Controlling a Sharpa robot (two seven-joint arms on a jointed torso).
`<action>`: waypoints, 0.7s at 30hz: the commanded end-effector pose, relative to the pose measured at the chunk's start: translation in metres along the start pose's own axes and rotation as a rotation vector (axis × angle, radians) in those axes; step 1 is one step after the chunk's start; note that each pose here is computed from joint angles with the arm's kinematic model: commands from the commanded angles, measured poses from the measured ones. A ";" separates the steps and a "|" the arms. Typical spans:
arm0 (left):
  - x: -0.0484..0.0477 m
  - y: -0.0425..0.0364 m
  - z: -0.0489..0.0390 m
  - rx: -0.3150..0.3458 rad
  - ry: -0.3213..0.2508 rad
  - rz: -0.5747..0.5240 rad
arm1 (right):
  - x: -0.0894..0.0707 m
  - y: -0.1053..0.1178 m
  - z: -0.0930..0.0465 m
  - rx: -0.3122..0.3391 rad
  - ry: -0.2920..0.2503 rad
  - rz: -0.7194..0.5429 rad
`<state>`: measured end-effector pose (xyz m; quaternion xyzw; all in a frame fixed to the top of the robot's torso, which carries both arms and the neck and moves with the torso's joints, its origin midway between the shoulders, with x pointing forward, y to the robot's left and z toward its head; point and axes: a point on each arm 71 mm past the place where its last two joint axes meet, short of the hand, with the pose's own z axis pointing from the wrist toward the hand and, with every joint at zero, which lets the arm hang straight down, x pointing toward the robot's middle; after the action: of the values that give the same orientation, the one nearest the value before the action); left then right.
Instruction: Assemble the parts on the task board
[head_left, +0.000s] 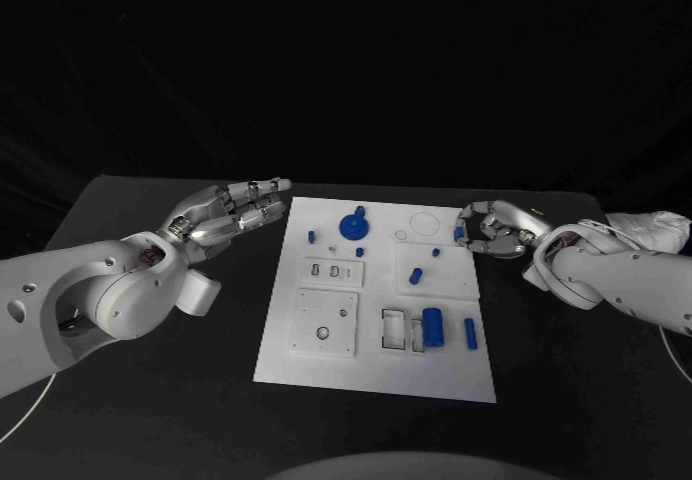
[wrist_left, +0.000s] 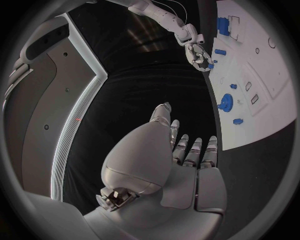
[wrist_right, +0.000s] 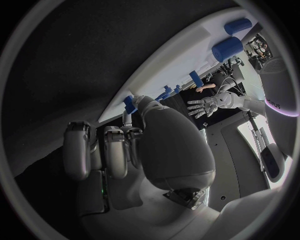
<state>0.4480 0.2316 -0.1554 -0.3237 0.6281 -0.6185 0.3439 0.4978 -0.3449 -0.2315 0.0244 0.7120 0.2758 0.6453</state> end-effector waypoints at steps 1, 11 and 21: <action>0.0025 -0.0009 0.0004 0.008 0.021 -0.004 | 0.001 0.000 0.000 0.003 -0.001 -0.009; 0.0019 -0.0009 -0.0006 0.006 0.018 -0.004 | -0.001 0.005 0.000 -0.001 -0.032 -0.009; 0.0025 -0.0006 0.0002 0.003 0.017 -0.003 | -0.030 0.066 0.015 -0.101 -0.041 0.044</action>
<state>0.4475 0.2324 -0.1556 -0.3245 0.6286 -0.6176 0.3436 0.4957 -0.3018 -0.1784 0.0068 0.6723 0.3271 0.6641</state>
